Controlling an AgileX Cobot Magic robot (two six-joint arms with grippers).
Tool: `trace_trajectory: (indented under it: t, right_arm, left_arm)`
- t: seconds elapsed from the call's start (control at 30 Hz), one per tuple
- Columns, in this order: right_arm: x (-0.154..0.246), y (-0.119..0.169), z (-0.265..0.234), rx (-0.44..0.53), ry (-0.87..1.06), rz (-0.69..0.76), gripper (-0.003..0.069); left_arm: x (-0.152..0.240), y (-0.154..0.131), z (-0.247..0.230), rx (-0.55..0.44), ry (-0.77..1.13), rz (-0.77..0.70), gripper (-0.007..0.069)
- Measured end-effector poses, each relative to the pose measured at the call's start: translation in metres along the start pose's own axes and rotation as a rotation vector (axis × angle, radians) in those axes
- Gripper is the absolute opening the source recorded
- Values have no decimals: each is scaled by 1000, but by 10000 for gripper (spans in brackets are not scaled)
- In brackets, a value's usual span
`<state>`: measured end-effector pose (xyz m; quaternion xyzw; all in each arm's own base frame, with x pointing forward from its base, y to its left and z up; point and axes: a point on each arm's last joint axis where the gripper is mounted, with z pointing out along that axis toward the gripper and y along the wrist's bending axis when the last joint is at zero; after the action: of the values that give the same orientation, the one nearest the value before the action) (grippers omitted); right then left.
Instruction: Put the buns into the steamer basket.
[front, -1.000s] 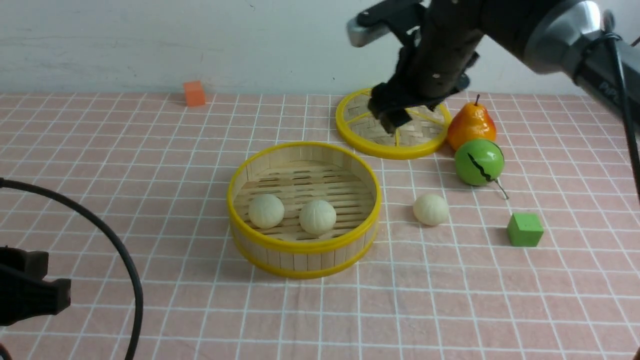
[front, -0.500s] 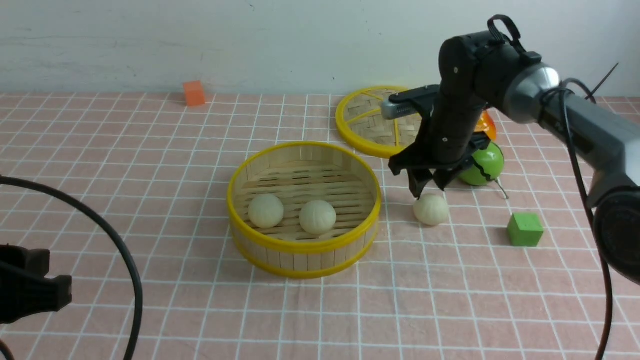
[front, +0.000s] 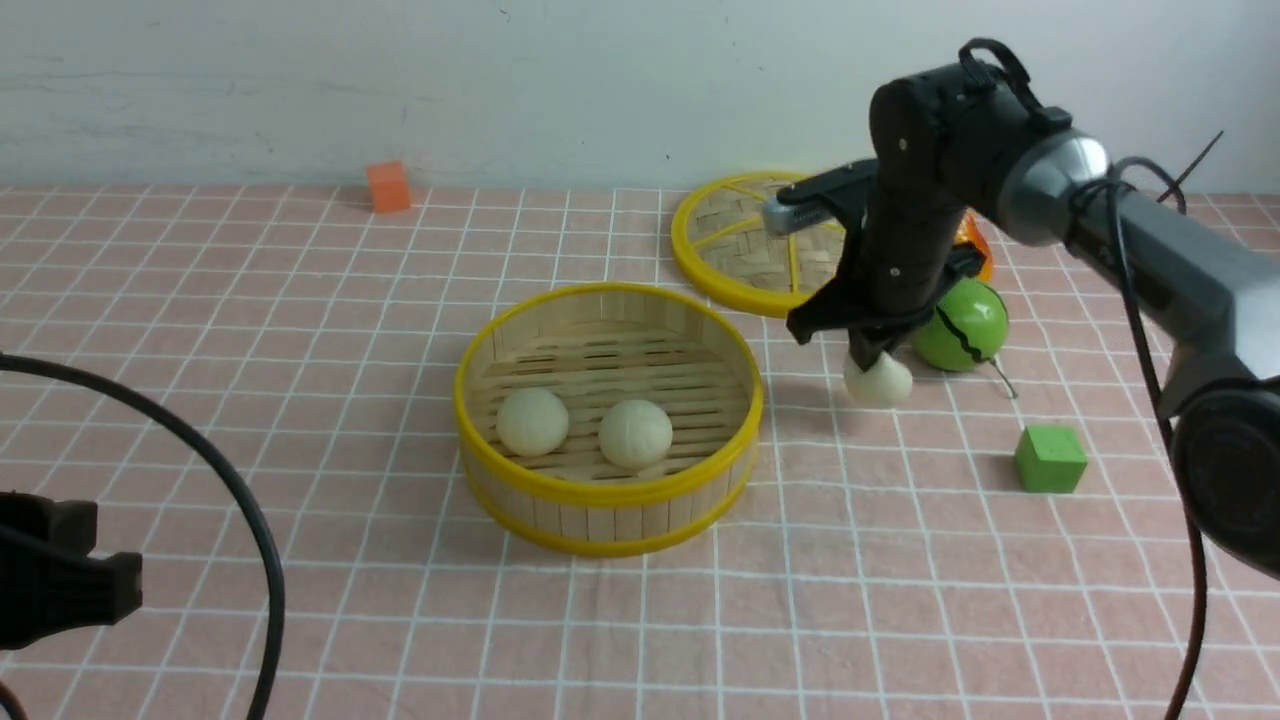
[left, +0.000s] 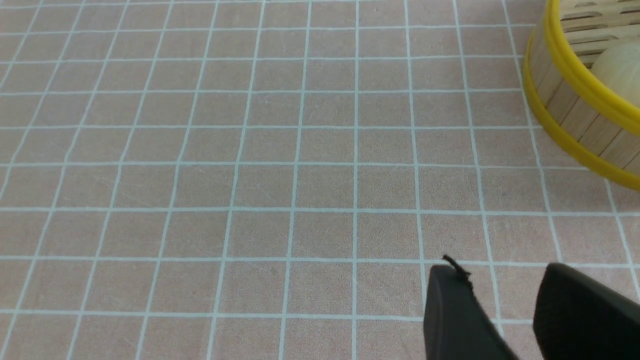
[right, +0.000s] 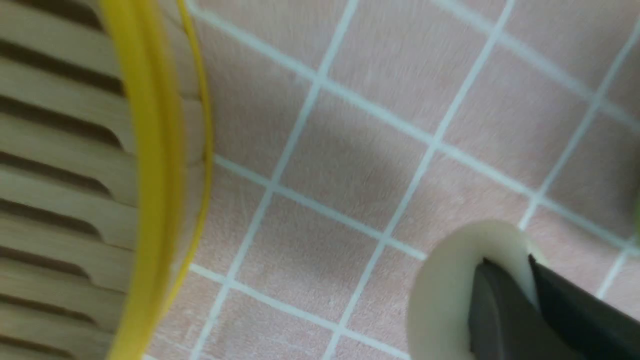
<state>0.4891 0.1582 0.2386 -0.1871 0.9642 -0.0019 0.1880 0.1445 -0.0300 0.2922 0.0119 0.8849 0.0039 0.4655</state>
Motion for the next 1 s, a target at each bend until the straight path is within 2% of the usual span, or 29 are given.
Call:
trace_trajectory:
  t: [0.13,0.17,0.2,0.23,0.27,0.3,0.47,0.53,0.6,0.67,0.7,0.73,0.77,0.83,0.9,1.0]
  right_arm:
    - [-15,23,-45,-31,-133,-79,12]
    - [-18,44,-59,-65,-172,-138,12]
    - [-19,49,-61,-75,-178,-151,12]
    - [-19,66,-63,-95,-187,-193,12]
    - [-19,68,-62,-99,-187,-209,12]
    - [-18,89,-53,-114,-188,-279,12]
    - [-13,117,-17,-108,-132,-394,22]
    - [-7,125,12,-129,-73,-405,70]
    - [-5,127,17,-145,-65,-401,111]
    - [-7,130,15,-167,-83,-386,223]
    - [-7,130,14,-169,-86,-385,244]
    - [-9,131,5,-176,-104,-376,335]
    - [-9,131,3,-176,-104,-376,344]
    - [-12,129,-22,-183,-146,-364,454]
    - [-13,125,-55,-187,-186,-360,505]
    - [-12,115,-120,-181,-285,-356,525]
  left_arm:
    - [-1,-1,0,8,-10,0,237]
    - [-1,-1,0,12,-14,-1,237]
    - [-1,-1,0,12,-14,-1,237]
    - [-1,-1,0,14,-15,-2,237]
    - [-1,-1,0,15,-16,-2,237]
    - [-2,-2,0,17,-17,-2,237]
    - [-1,-2,0,26,-11,-19,237]
    - [0,-4,0,40,-2,-42,237]
    - [0,-4,0,49,-3,-52,237]
    - [-1,-5,0,57,-7,-57,238]
    - [-1,-5,0,57,-7,-57,238]
    - [-1,-5,0,59,-12,-54,238]
    - [-1,-5,0,59,-12,-54,238]
    - [-2,-5,0,52,-19,-40,238]
    - [-2,-4,0,45,-26,-27,238]
    - [-3,-4,0,43,-28,-22,238]
